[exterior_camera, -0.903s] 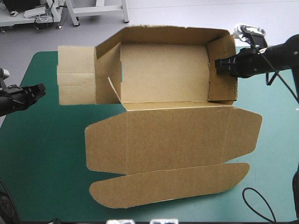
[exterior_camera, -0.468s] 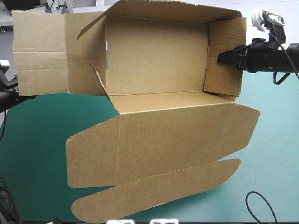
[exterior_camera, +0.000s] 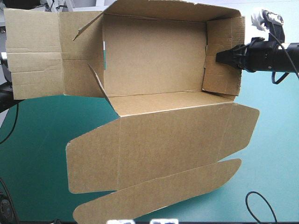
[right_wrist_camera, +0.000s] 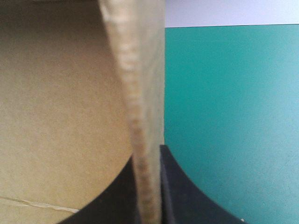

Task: Fold the box

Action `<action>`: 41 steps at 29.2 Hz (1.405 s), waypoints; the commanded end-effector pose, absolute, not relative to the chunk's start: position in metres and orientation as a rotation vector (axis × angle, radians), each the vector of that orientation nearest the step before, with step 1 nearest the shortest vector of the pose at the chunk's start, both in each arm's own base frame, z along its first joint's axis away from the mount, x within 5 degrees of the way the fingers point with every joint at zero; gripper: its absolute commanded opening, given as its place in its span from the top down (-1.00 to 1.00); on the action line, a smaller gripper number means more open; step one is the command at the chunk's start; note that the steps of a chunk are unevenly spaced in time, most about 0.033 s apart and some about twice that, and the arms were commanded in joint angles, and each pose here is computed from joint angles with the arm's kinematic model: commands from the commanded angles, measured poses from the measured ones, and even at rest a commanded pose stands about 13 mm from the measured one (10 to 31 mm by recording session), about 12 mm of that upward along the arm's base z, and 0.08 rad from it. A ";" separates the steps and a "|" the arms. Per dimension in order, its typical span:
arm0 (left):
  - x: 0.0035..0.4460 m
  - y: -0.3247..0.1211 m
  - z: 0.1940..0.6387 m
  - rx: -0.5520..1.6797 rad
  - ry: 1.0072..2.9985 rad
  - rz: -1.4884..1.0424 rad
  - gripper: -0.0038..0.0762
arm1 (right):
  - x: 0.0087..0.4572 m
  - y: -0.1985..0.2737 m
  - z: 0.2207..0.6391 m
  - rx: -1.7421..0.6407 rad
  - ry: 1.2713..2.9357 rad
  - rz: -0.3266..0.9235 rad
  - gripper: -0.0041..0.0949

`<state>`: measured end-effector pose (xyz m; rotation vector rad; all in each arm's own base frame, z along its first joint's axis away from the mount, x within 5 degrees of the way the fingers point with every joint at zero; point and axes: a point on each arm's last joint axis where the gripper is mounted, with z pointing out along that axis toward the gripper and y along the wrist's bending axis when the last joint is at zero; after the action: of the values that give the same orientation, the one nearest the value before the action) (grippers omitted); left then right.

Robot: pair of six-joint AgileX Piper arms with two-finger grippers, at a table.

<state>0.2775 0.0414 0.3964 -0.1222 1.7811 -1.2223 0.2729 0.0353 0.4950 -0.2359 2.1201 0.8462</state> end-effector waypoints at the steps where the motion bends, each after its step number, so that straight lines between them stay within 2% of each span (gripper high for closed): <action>1: 0.258 0.014 0.427 0.038 1.677 -1.368 0.93 | 0.257 0.040 0.515 -0.259 2.031 0.890 0.95; 15: 0.240 -0.022 0.459 0.179 1.604 -1.473 0.93 | 0.283 0.036 0.494 -0.240 2.101 0.887 0.95; 27: 0.225 -0.043 0.468 0.277 1.596 -1.501 0.93 | 0.304 0.032 0.479 -0.225 2.133 0.859 0.95; 37: 0.210 -0.049 0.471 0.341 1.657 -1.423 0.93 | 0.311 0.032 0.473 -0.229 2.147 0.861 0.95; 41: 0.207 -0.055 0.472 0.369 1.656 -1.442 0.93 | 0.312 0.040 0.472 -0.256 2.152 0.814 0.95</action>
<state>0.2269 -0.0454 0.4508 0.2648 1.7433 -1.3416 0.3218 0.0307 0.4502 -0.2508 2.2604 0.7954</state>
